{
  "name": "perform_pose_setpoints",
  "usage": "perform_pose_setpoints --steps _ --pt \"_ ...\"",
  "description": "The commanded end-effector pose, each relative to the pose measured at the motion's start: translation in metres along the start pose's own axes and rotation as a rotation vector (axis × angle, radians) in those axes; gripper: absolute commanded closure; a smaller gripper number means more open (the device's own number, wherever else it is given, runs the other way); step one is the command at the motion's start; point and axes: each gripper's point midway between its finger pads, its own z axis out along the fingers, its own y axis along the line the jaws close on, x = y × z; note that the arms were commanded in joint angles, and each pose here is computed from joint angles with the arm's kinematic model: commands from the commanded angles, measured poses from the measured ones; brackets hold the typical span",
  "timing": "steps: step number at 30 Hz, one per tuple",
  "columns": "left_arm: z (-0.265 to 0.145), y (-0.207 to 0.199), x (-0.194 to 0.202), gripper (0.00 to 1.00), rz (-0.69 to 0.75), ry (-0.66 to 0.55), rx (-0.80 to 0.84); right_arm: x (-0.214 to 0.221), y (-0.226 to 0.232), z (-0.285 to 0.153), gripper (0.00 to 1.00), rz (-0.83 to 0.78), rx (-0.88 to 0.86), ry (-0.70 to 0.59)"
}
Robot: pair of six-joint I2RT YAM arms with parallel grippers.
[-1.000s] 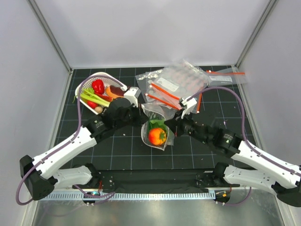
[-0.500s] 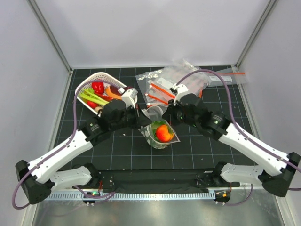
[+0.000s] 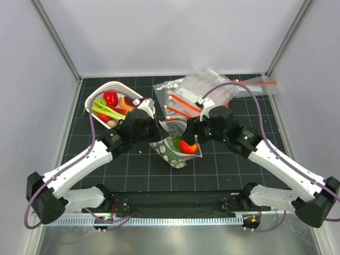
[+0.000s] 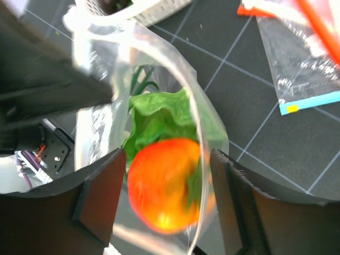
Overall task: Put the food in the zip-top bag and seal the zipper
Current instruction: Adjust the fake vegetable in the zipper food storage bag.
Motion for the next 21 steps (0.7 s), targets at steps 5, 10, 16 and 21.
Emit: perform_pose_setpoints --steps 5,10,16,21 --pt "-0.016 0.006 -0.028 0.99 -0.006 -0.11 -0.017 -0.017 0.02 -0.046 0.25 -0.088 -0.07 -0.094" --pt "-0.023 0.006 -0.031 1.0 0.005 -0.133 -0.013 -0.012 0.036 -0.044 0.27 -0.142 -0.1 -0.081" --pt "-0.027 0.007 -0.029 0.99 0.013 -0.14 -0.005 -0.008 0.03 -0.019 0.27 -0.189 0.014 -0.045" --pt "-0.032 0.006 -0.029 1.0 0.018 -0.147 0.009 -0.001 0.021 -0.008 0.27 -0.223 0.113 -0.014"
